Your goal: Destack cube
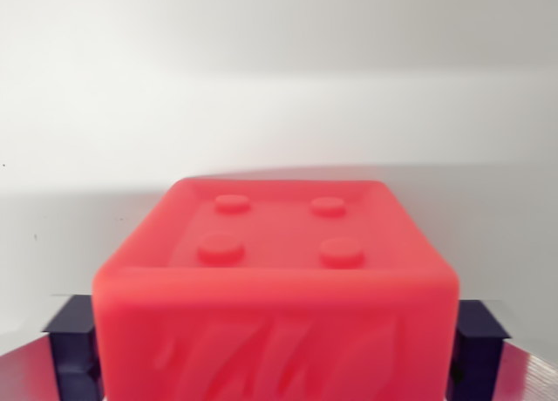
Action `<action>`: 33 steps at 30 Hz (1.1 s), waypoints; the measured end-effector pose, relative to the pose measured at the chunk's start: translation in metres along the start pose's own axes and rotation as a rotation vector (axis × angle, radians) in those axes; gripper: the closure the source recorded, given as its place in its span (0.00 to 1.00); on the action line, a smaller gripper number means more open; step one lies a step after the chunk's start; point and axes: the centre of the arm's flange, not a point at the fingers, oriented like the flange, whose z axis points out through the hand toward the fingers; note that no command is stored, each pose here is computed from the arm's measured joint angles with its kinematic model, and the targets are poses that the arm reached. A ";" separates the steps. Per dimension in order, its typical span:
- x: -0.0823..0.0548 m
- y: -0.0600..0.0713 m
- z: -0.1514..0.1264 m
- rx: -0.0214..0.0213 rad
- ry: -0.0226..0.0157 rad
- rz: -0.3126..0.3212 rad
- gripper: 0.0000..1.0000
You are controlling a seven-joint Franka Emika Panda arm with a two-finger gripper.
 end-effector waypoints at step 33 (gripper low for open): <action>0.001 -0.001 -0.022 0.0043 0.0019 0.001 0.00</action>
